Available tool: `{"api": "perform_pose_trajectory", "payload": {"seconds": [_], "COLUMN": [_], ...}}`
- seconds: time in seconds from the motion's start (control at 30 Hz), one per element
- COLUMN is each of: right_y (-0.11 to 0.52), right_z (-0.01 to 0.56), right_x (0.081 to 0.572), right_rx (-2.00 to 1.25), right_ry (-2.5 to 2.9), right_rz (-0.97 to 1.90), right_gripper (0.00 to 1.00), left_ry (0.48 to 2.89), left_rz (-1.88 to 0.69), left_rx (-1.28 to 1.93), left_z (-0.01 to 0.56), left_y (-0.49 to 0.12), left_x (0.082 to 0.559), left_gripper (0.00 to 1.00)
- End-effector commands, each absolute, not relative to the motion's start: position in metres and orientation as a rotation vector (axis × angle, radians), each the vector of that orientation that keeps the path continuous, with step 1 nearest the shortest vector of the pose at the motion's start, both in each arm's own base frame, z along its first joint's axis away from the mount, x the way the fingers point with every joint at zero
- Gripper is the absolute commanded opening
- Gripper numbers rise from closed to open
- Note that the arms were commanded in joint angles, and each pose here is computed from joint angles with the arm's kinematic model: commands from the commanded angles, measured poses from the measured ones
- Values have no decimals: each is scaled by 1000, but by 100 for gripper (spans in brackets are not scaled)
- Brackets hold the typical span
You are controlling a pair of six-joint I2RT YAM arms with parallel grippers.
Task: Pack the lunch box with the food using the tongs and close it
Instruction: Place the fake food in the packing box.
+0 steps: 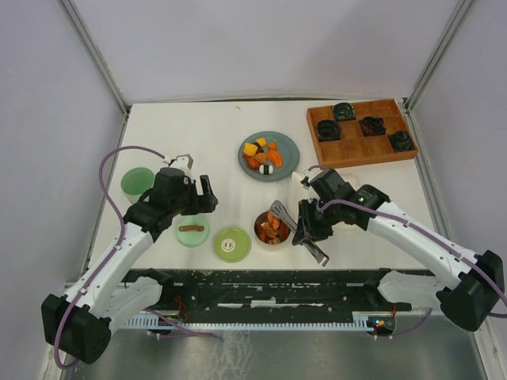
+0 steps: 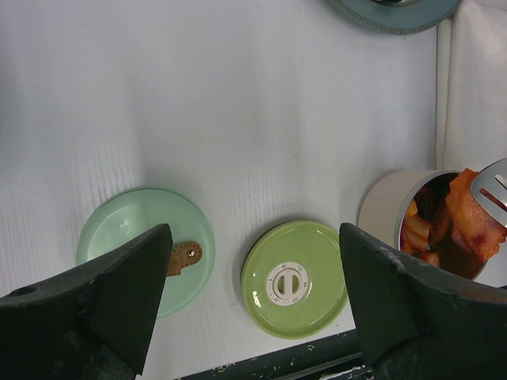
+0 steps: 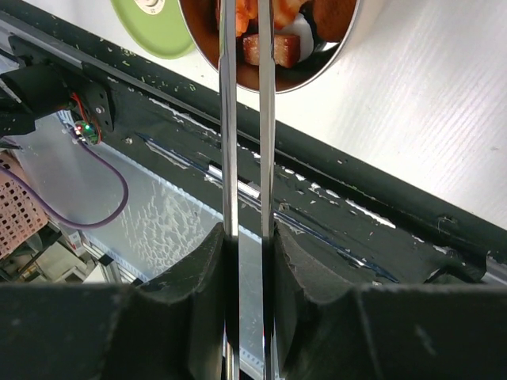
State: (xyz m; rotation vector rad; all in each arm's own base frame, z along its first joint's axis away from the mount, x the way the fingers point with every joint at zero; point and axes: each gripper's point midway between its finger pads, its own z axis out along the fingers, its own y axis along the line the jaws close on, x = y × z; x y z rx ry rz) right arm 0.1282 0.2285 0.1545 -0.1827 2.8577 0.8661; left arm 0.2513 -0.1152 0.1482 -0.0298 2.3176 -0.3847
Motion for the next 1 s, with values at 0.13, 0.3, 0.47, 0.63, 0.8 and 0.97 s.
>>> {"api": "perform_pose_trajectory", "payload": {"seconds": [0.13,0.3,0.47,0.63,0.8,0.97], "right_y": [233,232,234,225,218,218], "right_z": [149,141,134,134,153,162], "right_x": [128,125,122,122,133,136], "right_rx": [-215,-222,-234,-256,-251,-254], "right_ry": [2863,2889,2907,2908,2829,2813], "right_rz": [838,805,803,739,677,670], "right_gripper": [23,24,26,39,45,47], "left_ry": [2248,2244,2244,2241,2243,2241], "left_rz": [-432,-433,-434,-433,-433,-434], "left_rx": [-41,-42,-42,-44,-44,-43], "left_z": [165,166,166,167,166,167], "left_y": [-120,-120,-120,-120,-120,-120], "left_x": [258,258,258,258,258,258], "left_gripper": [92,92,92,92,92,92]}}
